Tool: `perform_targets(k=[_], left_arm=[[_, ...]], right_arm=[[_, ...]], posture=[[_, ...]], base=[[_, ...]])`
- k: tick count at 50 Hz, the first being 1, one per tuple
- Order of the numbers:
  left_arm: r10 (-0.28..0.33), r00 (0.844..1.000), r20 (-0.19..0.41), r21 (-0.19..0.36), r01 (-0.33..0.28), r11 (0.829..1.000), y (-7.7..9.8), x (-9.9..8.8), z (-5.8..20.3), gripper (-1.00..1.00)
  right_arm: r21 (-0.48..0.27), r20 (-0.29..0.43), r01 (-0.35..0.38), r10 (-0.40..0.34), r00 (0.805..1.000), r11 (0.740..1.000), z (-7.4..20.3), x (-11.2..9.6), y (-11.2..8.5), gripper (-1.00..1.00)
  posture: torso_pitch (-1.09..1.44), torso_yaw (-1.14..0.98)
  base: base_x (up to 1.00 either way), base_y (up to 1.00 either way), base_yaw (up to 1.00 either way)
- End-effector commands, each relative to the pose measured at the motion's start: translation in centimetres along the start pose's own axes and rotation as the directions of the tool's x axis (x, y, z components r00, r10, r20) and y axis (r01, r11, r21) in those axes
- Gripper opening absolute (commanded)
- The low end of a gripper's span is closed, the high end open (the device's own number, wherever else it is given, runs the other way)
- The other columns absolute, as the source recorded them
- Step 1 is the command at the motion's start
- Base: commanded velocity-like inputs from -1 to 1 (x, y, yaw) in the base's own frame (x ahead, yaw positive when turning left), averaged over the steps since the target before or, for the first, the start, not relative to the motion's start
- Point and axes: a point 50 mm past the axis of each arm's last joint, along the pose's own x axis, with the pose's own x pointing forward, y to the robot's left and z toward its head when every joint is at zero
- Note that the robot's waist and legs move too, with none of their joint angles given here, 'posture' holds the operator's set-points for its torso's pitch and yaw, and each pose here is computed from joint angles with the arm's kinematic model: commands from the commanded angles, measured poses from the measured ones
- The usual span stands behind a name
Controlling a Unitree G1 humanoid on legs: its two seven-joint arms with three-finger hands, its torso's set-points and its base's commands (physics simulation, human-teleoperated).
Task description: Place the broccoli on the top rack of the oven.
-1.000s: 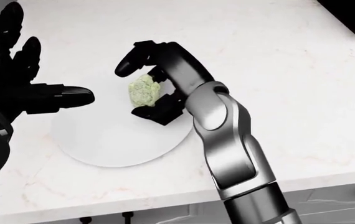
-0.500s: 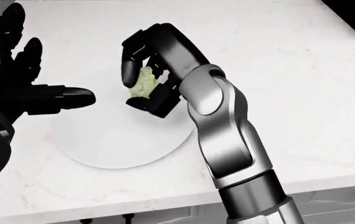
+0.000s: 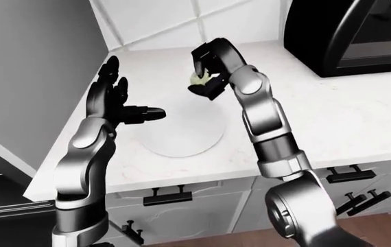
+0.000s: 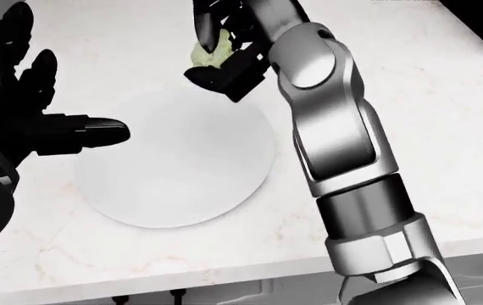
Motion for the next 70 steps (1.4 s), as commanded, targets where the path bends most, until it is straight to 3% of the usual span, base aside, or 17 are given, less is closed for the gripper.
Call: perform_targets(k=[1, 12, 33, 45, 51, 70], left_arm=[[-0.006, 0.995, 0.096, 0.008, 0.005, 1.0, -0.1, -0.1, 2.0, 1.0], [-0.007, 0.995, 0.097, 0.011, 0.006, 1.0, -0.1, -0.1, 2.1, 1.0], [0.004, 0.996, 0.09, 0.024, -0.006, 1.0, 0.0, 0.1, 2.2, 1.0], [0.041, 0.996, 0.08, 0.065, -0.047, 0.997, 0.9, 1.5, 4.9, 1.0], [0.037, 0.994, 0.103, 0.09, -0.046, 0.995, 1.1, 1.8, 7.4, 1.0], [0.031, 0.993, 0.114, 0.074, -0.04, 0.996, 0.9, 1.8, 7.0, 1.0]], right_arm=[[-0.012, 0.098, 0.043, -0.041, 0.994, 0.999, 2.6, -0.1, -1.3, -1.0], [0.017, 0.092, 0.082, -0.084, 0.992, 0.996, 3.6, -0.1, -4.5, -1.0], [0.066, 0.033, 0.185, -0.188, 0.982, 0.98, 2.5, -1.2, -9.1, -1.0], [0.085, 0.016, 0.227, -0.23, 0.973, 0.97, 1.7, -1.9, -10.5, -1.0], [0.094, 0.009, 0.243, -0.244, 0.97, 0.966, 1.5, -2.1, -10.7, -1.0], [0.099, -0.002, 0.241, -0.242, 0.97, 0.965, 1.3, -2.4, -10.8, -1.0]], posture=[[0.0, 0.0], [0.0, 0.0], [0.0, 0.0], [0.0, 0.0], [0.0, 0.0], [0.0, 0.0]], base=[[0.0, 0.0, 0.0], [0.0, 0.0, 0.0], [0.0, 0.0, 0.0], [0.0, 0.0, 0.0], [0.0, 0.0, 0.0], [-0.12, 0.0, 0.0]])
